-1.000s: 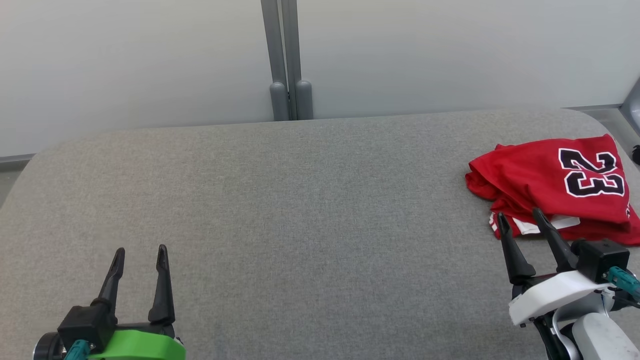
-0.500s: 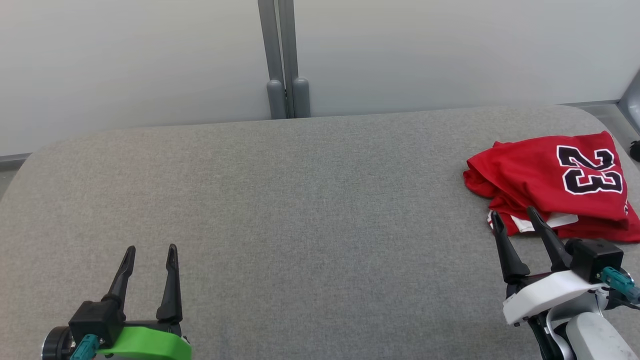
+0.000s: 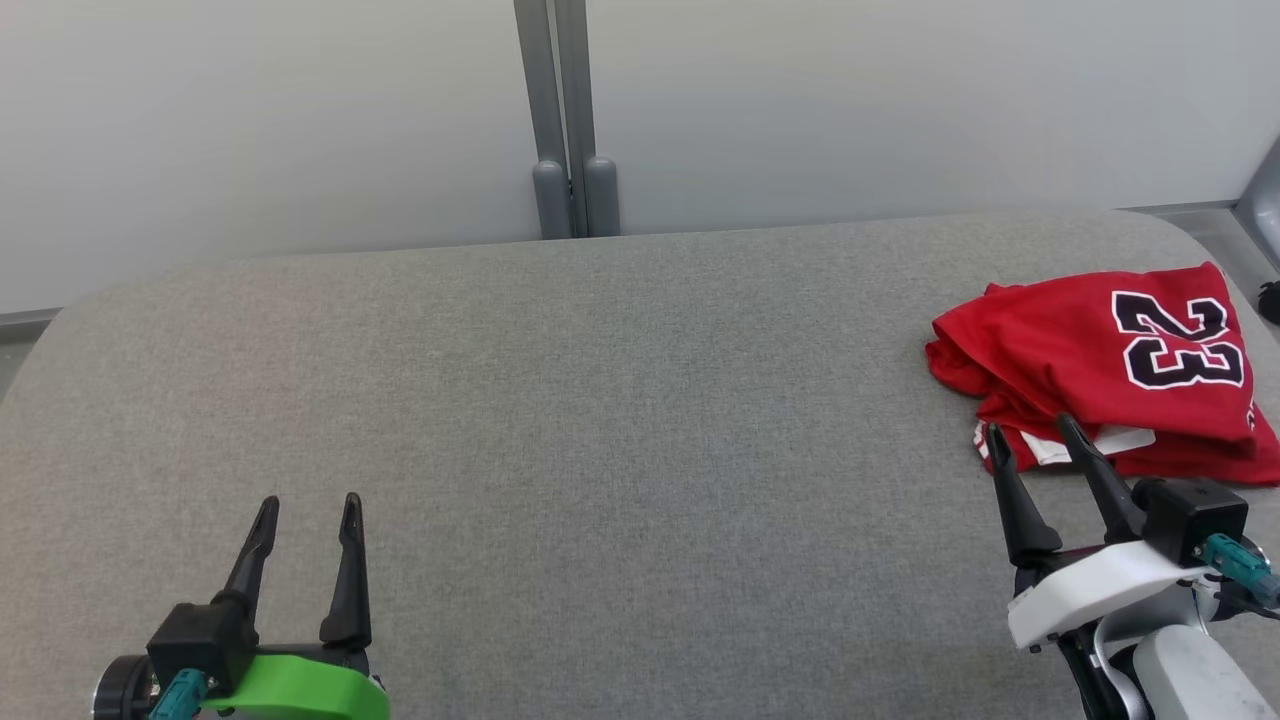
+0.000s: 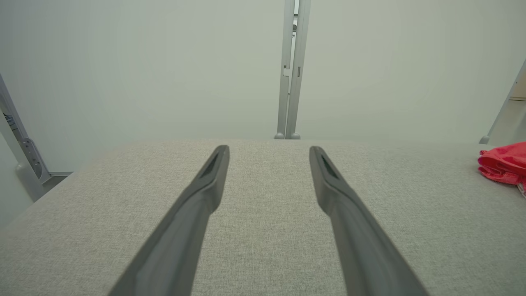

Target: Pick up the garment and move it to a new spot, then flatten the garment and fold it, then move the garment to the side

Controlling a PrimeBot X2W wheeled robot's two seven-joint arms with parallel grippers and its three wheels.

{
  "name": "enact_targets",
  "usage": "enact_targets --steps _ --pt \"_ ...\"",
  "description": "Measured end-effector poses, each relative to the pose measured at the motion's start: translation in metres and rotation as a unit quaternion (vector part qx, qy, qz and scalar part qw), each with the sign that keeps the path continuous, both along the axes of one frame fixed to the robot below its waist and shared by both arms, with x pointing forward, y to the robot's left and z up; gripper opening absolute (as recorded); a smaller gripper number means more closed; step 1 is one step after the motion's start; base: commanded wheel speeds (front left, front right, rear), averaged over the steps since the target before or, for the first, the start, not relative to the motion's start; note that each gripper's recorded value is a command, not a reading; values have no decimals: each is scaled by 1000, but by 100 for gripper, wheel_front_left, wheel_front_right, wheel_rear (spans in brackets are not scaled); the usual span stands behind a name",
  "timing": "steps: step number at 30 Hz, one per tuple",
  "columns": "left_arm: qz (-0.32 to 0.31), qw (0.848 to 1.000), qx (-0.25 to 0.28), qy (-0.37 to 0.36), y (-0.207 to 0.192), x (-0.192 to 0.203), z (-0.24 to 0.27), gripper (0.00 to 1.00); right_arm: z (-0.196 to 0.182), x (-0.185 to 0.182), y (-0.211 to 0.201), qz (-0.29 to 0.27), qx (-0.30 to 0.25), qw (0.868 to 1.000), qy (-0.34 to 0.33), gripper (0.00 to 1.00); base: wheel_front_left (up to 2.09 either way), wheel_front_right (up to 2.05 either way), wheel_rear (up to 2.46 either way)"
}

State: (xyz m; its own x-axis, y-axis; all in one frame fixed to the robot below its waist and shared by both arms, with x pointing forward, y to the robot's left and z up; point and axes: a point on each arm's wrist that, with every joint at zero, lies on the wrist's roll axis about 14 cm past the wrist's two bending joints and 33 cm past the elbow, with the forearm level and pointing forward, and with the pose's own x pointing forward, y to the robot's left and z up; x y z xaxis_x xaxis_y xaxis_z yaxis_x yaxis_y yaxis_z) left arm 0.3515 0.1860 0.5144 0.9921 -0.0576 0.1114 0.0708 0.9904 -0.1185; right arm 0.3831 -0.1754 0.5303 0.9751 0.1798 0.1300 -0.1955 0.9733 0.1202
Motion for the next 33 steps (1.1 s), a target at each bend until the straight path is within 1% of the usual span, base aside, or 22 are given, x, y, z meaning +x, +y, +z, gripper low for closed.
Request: enact_targets --steps 1,5,7,15,24,33 --pt "0 1000 0 1 0 0 0 0 0 0 0 0 0 1000 0 0 0 0 0" --pt "2 999 -7 33 -1 -7 -20 0 -20 -7 3 -1 9 1000 30 0 0 0 0" --pt "5 999 -21 41 0 -8 -24 0 -25 -8 4 -4 23 999 41 0 0 0 0" --pt "19 993 -98 58 6 -6 -28 0 -27 -6 -4 -22 96 993 61 0 0 0 0" --pt "30 983 -171 67 11 -3 -29 0 -29 -5 -9 -36 171 981 79 0 0 0 0" --pt "36 967 -242 71 15 2 -28 0 -30 -4 -13 -46 240 965 93 0 0 0 0"
